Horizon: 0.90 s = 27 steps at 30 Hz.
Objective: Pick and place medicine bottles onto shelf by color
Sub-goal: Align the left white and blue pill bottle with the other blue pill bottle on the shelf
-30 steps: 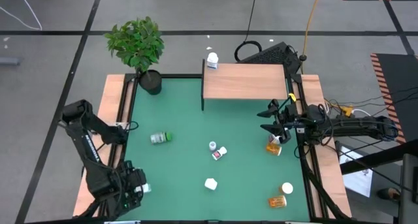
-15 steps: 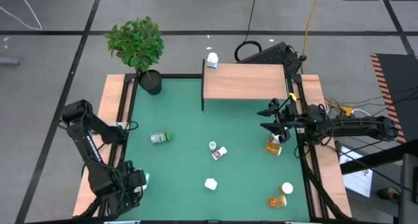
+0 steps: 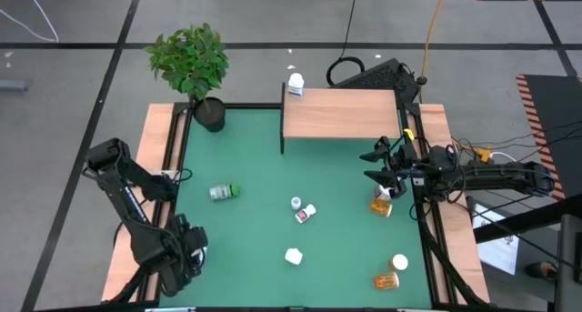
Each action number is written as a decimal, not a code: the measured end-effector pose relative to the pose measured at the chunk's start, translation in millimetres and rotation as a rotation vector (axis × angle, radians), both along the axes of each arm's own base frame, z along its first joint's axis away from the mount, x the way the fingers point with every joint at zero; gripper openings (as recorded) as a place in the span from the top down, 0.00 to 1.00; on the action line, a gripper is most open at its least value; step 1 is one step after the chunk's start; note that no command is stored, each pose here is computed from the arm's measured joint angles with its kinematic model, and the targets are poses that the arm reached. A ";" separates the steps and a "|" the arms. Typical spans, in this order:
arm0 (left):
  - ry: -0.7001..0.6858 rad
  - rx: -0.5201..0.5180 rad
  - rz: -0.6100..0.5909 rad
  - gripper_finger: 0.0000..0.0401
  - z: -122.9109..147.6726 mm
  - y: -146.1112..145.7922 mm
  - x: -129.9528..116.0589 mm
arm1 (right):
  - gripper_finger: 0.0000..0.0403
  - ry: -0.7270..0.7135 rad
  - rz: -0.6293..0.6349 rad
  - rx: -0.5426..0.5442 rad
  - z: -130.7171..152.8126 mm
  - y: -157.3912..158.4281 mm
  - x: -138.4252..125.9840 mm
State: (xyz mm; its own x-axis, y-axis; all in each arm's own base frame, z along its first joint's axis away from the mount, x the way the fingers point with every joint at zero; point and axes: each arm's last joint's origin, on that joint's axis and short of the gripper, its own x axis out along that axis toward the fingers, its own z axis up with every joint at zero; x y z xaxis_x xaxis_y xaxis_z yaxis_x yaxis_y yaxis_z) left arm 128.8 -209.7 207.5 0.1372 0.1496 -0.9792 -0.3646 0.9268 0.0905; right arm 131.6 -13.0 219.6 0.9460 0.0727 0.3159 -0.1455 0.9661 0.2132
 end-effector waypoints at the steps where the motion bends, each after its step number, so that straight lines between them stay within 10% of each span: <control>1: -0.006 -0.008 0.020 0.27 0.0 -0.4 0.4 | 0.42 0.001 0.001 0.003 -0.1 0.0 0.0; 7: -0.041 0.050 0.199 0.27 0.9 10.8 6.6 | 0.42 -0.001 0.002 0.004 0.1 0.0 0.0; 14: 0.084 -0.065 0.112 0.27 -0.3 10.1 16.3 | 0.42 -0.020 0.005 -0.003 1.9 0.2 -0.6; 27: 0.111 -0.144 0.600 0.27 -13.7 14.8 16.6 | 0.42 -0.059 0.048 -0.050 18.1 1.3 2.5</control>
State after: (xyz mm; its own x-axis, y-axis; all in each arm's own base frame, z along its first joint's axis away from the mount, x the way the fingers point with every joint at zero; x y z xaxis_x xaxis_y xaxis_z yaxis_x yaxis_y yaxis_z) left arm 145.4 -194.9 193.8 -0.0336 0.0348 -0.9988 -0.8209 0.5691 0.0474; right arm 134.1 -11.7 237.7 0.9208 0.1345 0.3660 -0.2026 0.9670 0.1544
